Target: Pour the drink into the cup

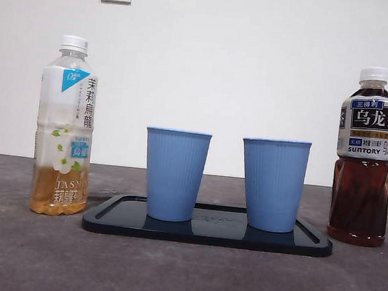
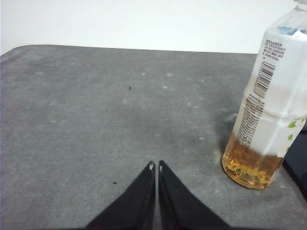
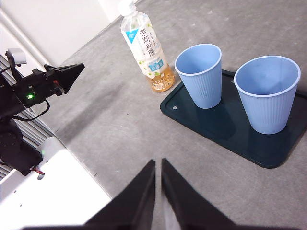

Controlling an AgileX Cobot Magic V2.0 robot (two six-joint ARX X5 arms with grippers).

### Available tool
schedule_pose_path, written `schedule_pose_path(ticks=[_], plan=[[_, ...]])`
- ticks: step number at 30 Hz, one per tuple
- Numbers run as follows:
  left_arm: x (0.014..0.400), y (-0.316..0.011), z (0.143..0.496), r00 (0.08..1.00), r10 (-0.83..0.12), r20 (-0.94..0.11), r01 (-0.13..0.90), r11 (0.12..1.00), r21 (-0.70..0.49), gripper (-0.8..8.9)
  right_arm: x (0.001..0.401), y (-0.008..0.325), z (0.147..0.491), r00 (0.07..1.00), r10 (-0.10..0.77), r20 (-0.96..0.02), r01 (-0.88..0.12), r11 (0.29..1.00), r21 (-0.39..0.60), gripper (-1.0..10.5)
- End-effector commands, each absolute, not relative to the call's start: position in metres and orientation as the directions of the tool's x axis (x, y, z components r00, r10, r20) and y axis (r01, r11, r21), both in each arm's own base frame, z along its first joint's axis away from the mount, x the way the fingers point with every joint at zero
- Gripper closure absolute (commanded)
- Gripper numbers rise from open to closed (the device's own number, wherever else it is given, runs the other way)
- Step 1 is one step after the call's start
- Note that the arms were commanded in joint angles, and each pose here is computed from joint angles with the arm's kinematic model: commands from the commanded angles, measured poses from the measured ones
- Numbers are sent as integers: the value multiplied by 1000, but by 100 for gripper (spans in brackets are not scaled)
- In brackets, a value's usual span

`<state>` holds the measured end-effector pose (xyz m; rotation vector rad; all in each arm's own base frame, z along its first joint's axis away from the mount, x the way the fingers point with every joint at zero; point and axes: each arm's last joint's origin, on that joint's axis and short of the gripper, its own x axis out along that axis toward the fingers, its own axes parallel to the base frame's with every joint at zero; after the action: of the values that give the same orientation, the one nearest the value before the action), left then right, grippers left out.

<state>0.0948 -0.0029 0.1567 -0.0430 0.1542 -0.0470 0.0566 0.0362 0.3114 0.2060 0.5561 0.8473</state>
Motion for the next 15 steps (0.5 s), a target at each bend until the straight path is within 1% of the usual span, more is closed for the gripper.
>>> schedule_pose_path(ticks=[1, 3, 5, 8, 10, 13, 15], plan=[[96, -3, 150, 983, -45, -176, 38, 998, -42, 805, 55, 33, 318, 594, 721, -357, -638, 692, 337, 931], [96, -3, 150, 983, -45, -176, 39, 998, -42, 805, 55, 30, 319, 648, 675, -352, -606, 737, 299, 931], [96, -3, 150, 983, -45, -176, 38, 998, -42, 805, 57, 26, 318, 716, 611, -337, -554, 791, 258, 931], [96, -3, 150, 983, -45, -176, 38, 998, -42, 805, 66, 20, 310, 844, 453, -286, -443, 891, 103, 931], [96, -3, 150, 983, -45, -176, 38, 998, -42, 805, 75, 17, 296, 908, 353, -226, -356, 934, 27, 931], [96, -3, 150, 983, -45, -176, 38, 998, -42, 805, 87, 14, 267, 955, 267, -127, -270, 963, -9, 931], [96, -3, 150, 983, -45, -176, 38, 998, -42, 805, 92, 12, 247, 970, 228, -85, -230, 973, -19, 931]])
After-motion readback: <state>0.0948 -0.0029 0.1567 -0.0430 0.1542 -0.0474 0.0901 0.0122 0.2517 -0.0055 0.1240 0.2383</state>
